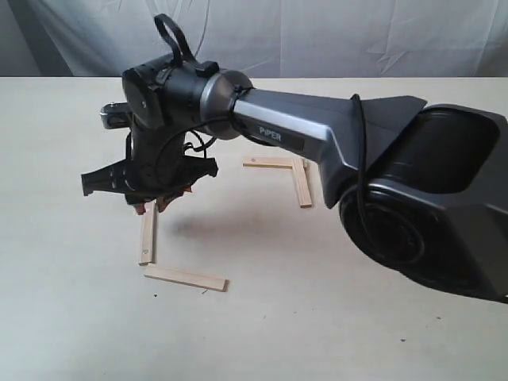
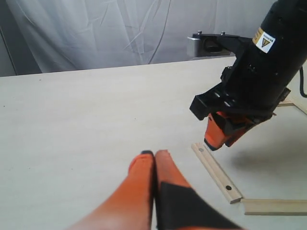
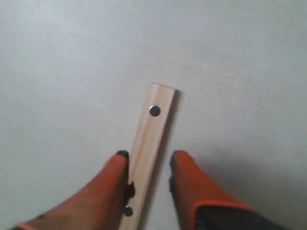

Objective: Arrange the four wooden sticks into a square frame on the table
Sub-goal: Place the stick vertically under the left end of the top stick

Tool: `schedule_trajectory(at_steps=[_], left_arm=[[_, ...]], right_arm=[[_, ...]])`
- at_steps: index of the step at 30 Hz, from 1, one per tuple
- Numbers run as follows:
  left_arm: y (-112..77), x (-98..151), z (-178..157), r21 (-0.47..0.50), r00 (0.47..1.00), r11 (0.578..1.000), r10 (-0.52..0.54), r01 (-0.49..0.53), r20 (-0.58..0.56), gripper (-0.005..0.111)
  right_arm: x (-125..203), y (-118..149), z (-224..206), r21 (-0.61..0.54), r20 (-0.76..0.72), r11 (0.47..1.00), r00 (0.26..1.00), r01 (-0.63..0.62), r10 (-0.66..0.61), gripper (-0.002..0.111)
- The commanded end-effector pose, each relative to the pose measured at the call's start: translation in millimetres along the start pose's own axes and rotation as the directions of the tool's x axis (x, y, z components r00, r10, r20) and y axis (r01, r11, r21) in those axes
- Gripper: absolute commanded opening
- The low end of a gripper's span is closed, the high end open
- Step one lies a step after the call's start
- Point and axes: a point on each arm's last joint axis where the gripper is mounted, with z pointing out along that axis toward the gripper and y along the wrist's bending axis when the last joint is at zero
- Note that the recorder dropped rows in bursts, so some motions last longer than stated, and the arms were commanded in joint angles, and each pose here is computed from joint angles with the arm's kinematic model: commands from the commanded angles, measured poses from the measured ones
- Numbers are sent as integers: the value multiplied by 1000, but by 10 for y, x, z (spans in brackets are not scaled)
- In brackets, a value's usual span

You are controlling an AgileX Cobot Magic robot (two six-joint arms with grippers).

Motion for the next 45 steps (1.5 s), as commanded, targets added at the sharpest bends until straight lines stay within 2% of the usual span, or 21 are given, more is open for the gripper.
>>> schedule_trajectory(at_steps=[1,3,5,11,15,18,21,27,35,45], left_arm=[[-2,9,-2,4,1000,1000,0,0,2,0],[-2,9,-2,4,1000,1000,0,0,2,0],[-2,9,-2,4,1000,1000,0,0,2,0],[-2,9,-2,4,1000,1000,0,0,2,0],[-2,9,-2,4,1000,1000,0,0,2,0],[-2,9,-2,4,1000,1000,0,0,2,0],[-2,9,-2,4,1000,1000,0,0,2,0],[-2,9,-2,4,1000,1000,0,0,2,0],[-2,9,-2,4,1000,1000,0,0,2,0],[-2,9,-2,4,1000,1000,0,0,2,0]], right_arm=[[62,181,69,22,65,999,997,-35,34,63],[87,193,124,95,99,995,995,-18,8,53],[129,200,216,121,95,992,995,-26,14,44],[243,137,461,170,17,985,999,-39,36,42],[220,116,371,186,17,982,999,-38,36,0],[107,30,178,218,68,974,997,-55,41,2],[-46,-166,-47,285,135,953,989,-101,64,2],[-279,-683,-293,351,175,911,970,-219,166,2],[-397,-1105,-269,360,173,881,950,-308,261,2],[-322,-1232,104,419,115,861,958,-288,264,2]])
